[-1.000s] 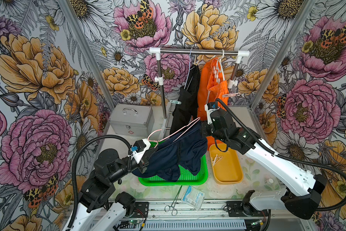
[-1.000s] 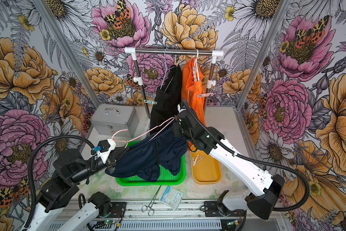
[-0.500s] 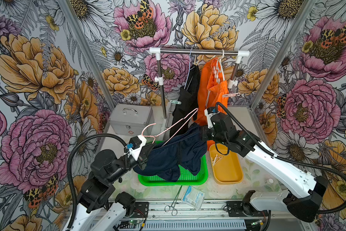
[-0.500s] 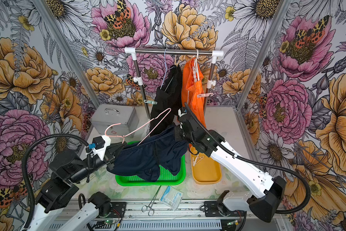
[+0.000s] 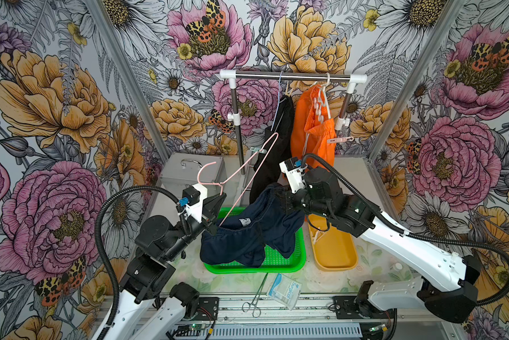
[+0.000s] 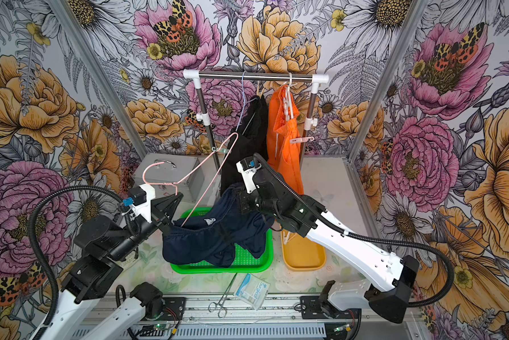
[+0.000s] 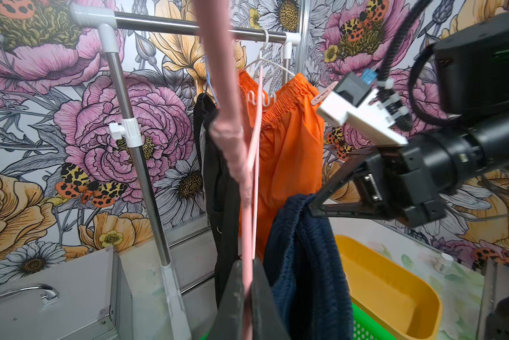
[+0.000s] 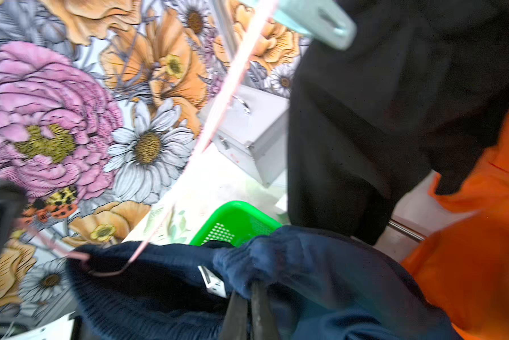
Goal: Remove the clothespins securing shorts to the hanger
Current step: Remove the shorts from the hanger.
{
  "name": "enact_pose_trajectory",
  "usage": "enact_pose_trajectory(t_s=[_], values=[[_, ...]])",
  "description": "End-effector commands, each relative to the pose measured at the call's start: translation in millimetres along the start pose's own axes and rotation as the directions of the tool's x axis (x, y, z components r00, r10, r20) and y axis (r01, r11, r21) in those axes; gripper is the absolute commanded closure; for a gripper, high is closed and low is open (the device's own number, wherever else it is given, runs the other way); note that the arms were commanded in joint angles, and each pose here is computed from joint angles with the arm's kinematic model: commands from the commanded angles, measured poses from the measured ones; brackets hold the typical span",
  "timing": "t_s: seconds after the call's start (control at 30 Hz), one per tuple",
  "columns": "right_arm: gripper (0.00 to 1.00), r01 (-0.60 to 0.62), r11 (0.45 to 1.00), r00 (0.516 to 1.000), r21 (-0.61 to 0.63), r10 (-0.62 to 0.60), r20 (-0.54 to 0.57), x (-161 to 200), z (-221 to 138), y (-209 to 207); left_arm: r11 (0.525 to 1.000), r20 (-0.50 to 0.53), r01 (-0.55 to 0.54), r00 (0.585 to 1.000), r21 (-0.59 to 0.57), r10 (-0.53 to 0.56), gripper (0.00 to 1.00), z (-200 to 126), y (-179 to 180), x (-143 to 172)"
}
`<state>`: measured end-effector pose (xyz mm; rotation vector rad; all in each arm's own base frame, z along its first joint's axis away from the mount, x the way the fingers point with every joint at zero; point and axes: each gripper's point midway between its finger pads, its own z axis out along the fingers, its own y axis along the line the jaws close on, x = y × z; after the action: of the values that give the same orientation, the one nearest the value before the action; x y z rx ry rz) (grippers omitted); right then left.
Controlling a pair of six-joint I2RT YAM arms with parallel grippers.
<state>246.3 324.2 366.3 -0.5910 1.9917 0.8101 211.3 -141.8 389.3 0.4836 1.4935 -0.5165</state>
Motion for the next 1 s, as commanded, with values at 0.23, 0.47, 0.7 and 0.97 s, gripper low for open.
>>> enact_pose_trajectory(t_s=[0.23, 0.47, 0.7, 0.97], values=[[1.0, 0.241, 0.957, 0.96, -0.162, -0.21, 0.185, -56, -41, 76, 0.994, 0.095, 0.039, 0.995, -0.103, -0.029, 1.0, -2, 21, -20], [1.0, 0.283, 0.943, 0.948, -0.175, -0.247, 0.201, -66, -42, 87, 0.988, 0.214, 0.097, 0.974, -0.121, -0.069, 1.0, -6, 30, -42], [1.0, 0.286, 0.946, 0.946, -0.15, -0.254, 0.202, -75, -37, 89, 0.989, 0.236, 0.104, 0.969, -0.107, -0.076, 1.0, -2, 31, -49], [1.0, 0.294, 0.956, 0.933, 0.019, -0.291, 0.213, -101, -47, 68, 0.991, 0.249, 0.102, 0.965, -0.09, -0.077, 1.0, -1, 30, -54]])
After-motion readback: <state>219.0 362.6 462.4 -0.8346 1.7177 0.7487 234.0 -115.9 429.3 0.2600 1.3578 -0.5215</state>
